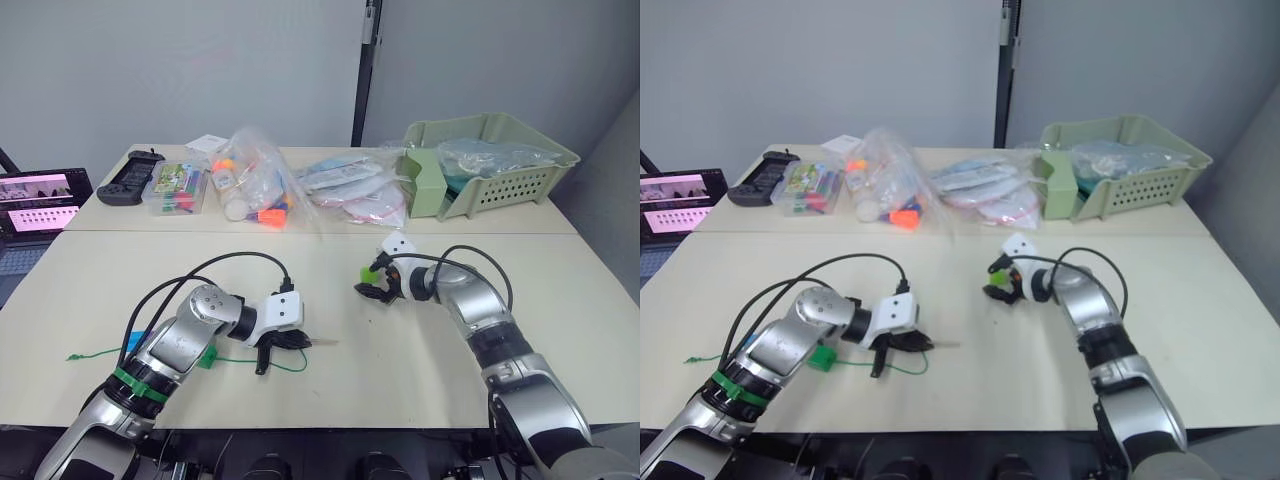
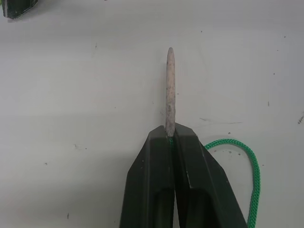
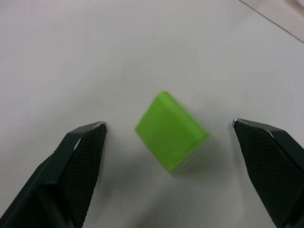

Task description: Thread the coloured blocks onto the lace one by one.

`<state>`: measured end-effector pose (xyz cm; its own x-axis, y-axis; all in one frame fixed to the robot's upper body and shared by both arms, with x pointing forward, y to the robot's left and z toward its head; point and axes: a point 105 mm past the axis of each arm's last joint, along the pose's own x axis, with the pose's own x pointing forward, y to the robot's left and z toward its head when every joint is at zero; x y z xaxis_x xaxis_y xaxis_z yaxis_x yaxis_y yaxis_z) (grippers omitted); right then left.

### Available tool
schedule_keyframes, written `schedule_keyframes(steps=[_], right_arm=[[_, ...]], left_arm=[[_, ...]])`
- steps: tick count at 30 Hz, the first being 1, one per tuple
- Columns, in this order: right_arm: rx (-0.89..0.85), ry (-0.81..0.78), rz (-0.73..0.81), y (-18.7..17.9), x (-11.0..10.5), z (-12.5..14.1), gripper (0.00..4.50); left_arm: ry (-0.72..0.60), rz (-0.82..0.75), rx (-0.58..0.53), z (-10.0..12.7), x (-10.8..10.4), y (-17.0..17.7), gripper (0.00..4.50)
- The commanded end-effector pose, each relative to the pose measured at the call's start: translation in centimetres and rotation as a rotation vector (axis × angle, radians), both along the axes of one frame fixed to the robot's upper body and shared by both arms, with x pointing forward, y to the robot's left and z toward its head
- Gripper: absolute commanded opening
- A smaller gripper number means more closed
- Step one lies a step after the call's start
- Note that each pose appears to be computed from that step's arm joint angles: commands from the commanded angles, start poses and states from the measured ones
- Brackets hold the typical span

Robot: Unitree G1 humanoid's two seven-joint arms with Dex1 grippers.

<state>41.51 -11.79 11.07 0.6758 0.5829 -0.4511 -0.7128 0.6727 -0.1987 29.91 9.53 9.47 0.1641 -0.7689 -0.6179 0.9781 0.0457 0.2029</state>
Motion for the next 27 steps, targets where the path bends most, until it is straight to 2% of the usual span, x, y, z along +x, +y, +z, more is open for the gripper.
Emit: schedule_keyframes(steps=[1, 7, 9, 13, 16, 22, 23, 27], right_arm=[[0.012, 0.07, 0.032, -0.2, 0.0, -0.4, 4.47], [0.02, 0.229, 0.171, 0.9, -1.2, -1.3, 4.47], [0.002, 0.285, 0.171, 0.5, -1.3, -2.0, 4.47], [-0.009, 0.293, 0.147, 0.0, -0.7, -2.3, 4.47], [-0.025, 0.247, 0.147, 0.2, -0.1, -1.8, 3.67], [-0.085, 0.157, 0.209, 1.0, 0.2, -1.6, 1.57], [-0.093, 0.143, 0.224, 1.1, 0.1, -1.6, 1.33], [-0.096, 0.074, 0.271, 1.5, 0.0, -1.0, 1.27]], left_arm=[[-0.018, -0.009, -0.012, 0.5, -0.3, -0.2, 0.0], [-0.017, -0.011, -0.01, 0.4, -0.3, -0.2, 0.0], [-0.015, -0.013, -0.01, 0.4, -0.4, -0.2, 0.0], [-0.014, -0.011, -0.011, 0.4, -0.5, -0.2, 0.0], [-0.012, -0.009, -0.012, 0.4, -0.6, -0.2, 0.0], [-0.008, -0.005, -0.012, 0.4, -0.7, -0.2, 0.0], [-0.008, -0.005, -0.011, 0.4, -0.7, -0.2, 0.0], [-0.007, -0.006, -0.008, 0.4, -0.7, -0.2, 0.0]])
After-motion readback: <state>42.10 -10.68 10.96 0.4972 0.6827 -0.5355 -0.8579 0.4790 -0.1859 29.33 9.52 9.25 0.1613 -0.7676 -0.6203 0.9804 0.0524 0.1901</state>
